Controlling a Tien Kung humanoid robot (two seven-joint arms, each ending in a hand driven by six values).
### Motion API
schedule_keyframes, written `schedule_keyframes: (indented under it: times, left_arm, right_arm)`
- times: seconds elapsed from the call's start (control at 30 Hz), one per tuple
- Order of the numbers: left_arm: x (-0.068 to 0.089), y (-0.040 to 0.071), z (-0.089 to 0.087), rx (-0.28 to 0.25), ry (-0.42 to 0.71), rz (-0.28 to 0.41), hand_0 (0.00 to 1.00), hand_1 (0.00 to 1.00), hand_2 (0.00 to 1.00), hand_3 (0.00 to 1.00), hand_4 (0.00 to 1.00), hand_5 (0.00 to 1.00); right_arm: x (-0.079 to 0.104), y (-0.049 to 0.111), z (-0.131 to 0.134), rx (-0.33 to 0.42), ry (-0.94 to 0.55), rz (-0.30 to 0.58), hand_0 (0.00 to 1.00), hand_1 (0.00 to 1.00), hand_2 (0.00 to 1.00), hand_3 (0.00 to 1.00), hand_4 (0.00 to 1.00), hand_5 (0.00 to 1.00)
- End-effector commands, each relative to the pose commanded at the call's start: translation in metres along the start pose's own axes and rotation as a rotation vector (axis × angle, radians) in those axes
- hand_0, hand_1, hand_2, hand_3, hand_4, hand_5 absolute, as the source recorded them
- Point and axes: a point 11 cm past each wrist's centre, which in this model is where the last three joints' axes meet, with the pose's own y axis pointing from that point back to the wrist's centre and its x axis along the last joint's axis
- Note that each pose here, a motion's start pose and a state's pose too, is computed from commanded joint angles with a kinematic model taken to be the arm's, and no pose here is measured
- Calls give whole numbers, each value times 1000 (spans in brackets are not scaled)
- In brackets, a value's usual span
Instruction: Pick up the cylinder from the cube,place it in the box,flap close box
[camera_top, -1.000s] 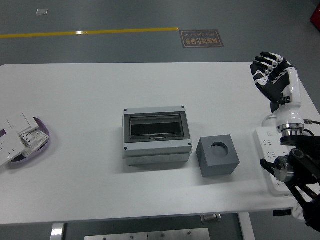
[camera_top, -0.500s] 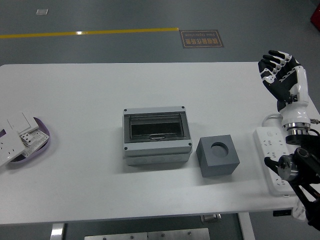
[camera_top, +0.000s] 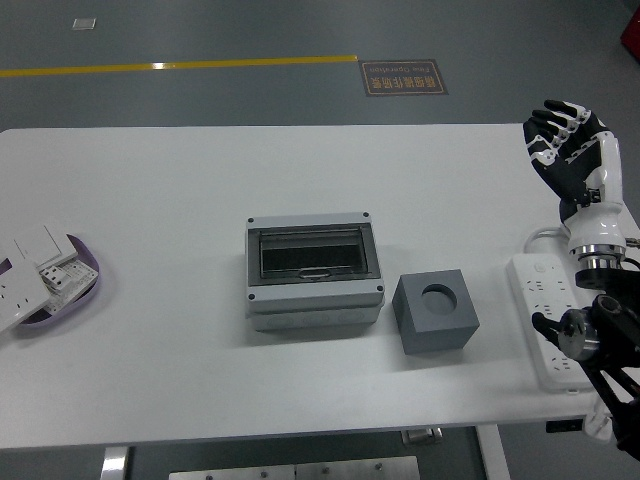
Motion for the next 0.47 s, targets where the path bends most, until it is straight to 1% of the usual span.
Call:
schedule_keyframes:
  times: [0.23, 0.47]
  left_arm:
    - [0, 0, 2, -6, -9, -4, 593, 620, 614, 635, 683, 210]
    - [8, 1, 7, -18, -12, 7, 593, 620, 614, 635, 683, 210]
  right_arm:
    - [2, -1, 1, -1, 4, 6, 673, 621, 594, 597, 729, 109]
    - [6, -1, 4, -11, 7, 16, 673, 621, 594, 597, 729, 109]
